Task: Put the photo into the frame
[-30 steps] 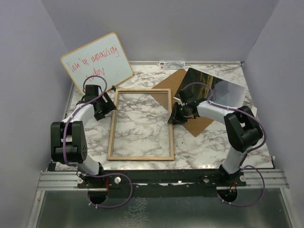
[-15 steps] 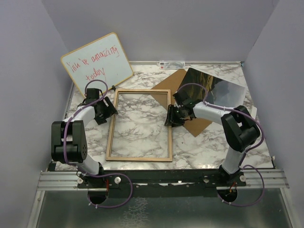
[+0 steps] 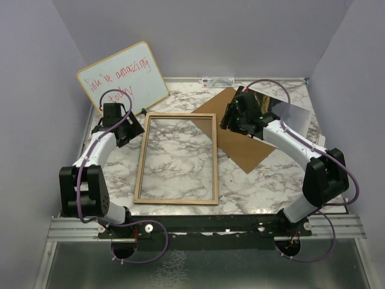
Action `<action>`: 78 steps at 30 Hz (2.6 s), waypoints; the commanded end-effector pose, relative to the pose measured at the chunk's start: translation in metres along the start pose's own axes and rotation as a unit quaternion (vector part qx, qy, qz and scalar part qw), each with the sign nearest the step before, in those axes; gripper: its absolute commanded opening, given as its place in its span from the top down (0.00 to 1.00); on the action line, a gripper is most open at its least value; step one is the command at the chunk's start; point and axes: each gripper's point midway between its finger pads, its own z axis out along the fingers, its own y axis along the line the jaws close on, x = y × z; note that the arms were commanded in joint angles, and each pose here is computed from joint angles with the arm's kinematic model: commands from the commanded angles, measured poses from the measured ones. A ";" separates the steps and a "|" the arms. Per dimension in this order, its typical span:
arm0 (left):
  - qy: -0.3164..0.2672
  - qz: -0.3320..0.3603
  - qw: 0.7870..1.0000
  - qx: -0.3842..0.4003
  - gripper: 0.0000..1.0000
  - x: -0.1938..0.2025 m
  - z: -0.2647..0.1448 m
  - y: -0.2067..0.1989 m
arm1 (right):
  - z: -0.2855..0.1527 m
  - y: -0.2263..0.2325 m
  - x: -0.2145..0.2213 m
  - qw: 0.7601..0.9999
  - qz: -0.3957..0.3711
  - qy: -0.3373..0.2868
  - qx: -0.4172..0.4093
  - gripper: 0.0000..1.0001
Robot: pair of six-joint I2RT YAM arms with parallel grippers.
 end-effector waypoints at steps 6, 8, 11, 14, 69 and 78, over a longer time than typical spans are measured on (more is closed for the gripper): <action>-0.067 0.019 0.993 0.100 0.16 -0.053 -0.032 -0.072 | -0.007 -0.119 -0.082 0.989 0.053 -0.069 0.116 0.32; -0.058 0.036 0.989 0.134 0.16 -0.043 -0.029 -0.106 | 0.002 -0.130 -0.086 0.990 0.027 -0.059 0.124 0.29; -0.040 0.055 0.983 0.172 0.15 -0.026 -0.021 -0.148 | 0.023 -0.127 -0.086 0.993 -0.056 -0.030 0.097 0.28; -0.018 0.054 0.981 0.188 0.16 -0.013 -0.007 -0.174 | 0.049 -0.117 -0.082 0.990 -0.130 -0.012 0.045 0.27; 0.086 0.095 0.924 0.360 0.16 0.069 0.056 -0.362 | 0.027 -0.202 -0.094 0.976 0.094 -0.070 0.185 0.31; 0.121 0.127 0.893 0.414 0.16 0.144 0.055 -0.436 | -0.026 -0.297 -0.046 0.928 0.262 -0.062 0.258 0.26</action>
